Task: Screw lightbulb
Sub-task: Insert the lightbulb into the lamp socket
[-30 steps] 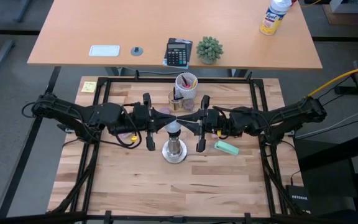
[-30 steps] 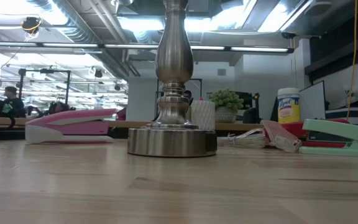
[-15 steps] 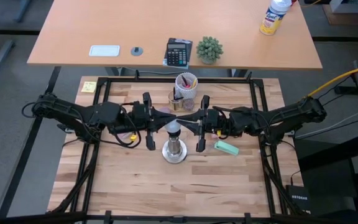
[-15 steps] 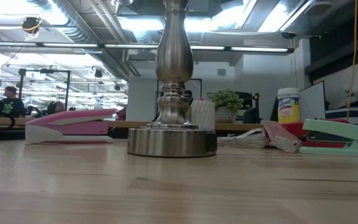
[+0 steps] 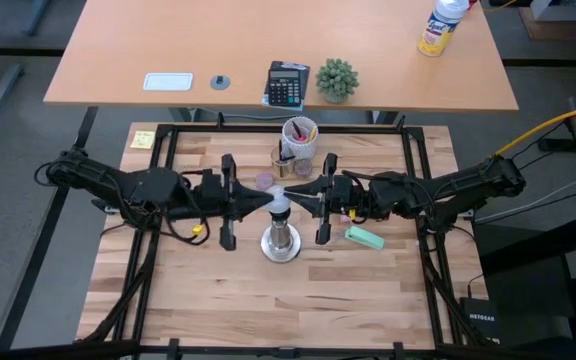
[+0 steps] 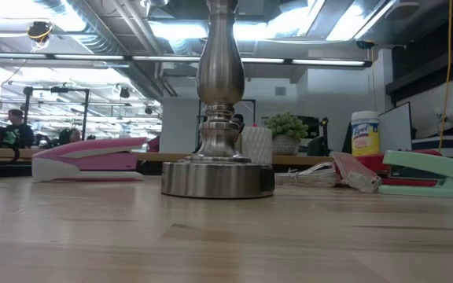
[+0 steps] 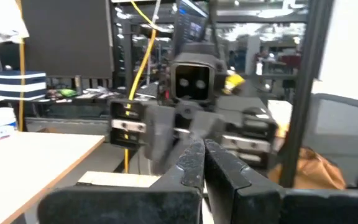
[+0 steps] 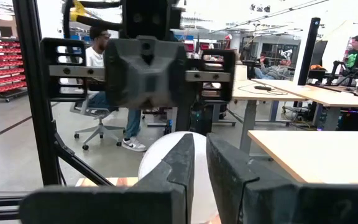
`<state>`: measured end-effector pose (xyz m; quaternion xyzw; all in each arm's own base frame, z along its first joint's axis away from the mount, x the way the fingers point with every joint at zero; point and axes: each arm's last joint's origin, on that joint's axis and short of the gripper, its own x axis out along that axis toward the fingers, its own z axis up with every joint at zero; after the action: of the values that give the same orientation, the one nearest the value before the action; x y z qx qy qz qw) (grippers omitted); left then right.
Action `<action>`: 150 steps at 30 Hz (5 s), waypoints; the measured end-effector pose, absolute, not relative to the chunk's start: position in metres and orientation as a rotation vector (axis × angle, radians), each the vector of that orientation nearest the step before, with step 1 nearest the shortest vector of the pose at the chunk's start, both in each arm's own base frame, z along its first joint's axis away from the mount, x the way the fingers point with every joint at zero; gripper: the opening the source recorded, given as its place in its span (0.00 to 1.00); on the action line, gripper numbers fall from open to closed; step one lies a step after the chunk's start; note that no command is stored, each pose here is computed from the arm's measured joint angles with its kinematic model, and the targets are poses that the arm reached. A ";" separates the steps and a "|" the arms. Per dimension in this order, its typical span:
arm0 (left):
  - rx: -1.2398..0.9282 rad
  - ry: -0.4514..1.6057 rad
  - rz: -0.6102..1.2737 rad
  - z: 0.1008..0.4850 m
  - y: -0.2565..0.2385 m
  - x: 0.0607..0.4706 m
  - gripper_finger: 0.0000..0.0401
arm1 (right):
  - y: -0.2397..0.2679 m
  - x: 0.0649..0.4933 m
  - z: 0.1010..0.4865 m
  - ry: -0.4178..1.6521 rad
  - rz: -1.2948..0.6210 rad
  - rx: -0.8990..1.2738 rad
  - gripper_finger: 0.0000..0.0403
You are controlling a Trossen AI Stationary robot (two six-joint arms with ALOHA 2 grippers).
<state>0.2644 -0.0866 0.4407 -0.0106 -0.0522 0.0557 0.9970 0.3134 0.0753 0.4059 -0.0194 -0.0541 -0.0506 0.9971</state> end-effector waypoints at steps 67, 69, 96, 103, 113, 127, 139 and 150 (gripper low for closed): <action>0.024 0.141 0.369 0.413 -0.102 0.252 0.00 | 0.076 0.314 0.405 -0.106 -0.087 -0.025 0.12; 0.024 0.141 0.369 0.413 -0.102 0.252 0.00 | 0.076 0.314 0.405 -0.106 -0.087 -0.017 0.12; 0.044 0.118 0.467 0.417 -0.101 0.246 0.00 | 0.077 0.314 0.405 -0.107 -0.056 -0.016 0.12; 0.032 0.100 0.437 0.422 -0.109 0.236 0.00 | 0.076 0.314 0.405 -0.107 -0.071 -0.015 0.12; 0.031 0.103 0.368 0.421 -0.119 0.232 0.00 | 0.076 0.314 0.405 -0.106 -0.083 -0.015 0.12; 0.039 0.168 0.340 0.399 -0.126 0.260 0.00 | 0.076 0.314 0.405 -0.106 -0.084 -0.015 0.12; 0.072 0.117 0.414 0.405 -0.124 0.261 0.00 | 0.076 0.314 0.405 -0.100 -0.087 0.008 0.12; 0.076 0.119 0.434 0.405 -0.123 0.261 0.00 | 0.078 0.313 0.404 -0.089 -0.066 0.006 0.12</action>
<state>0.2608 -0.1235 0.4052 0.0378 0.0588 0.2153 0.9741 0.3129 0.0782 0.4041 0.0028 -0.0446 -0.0330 0.9985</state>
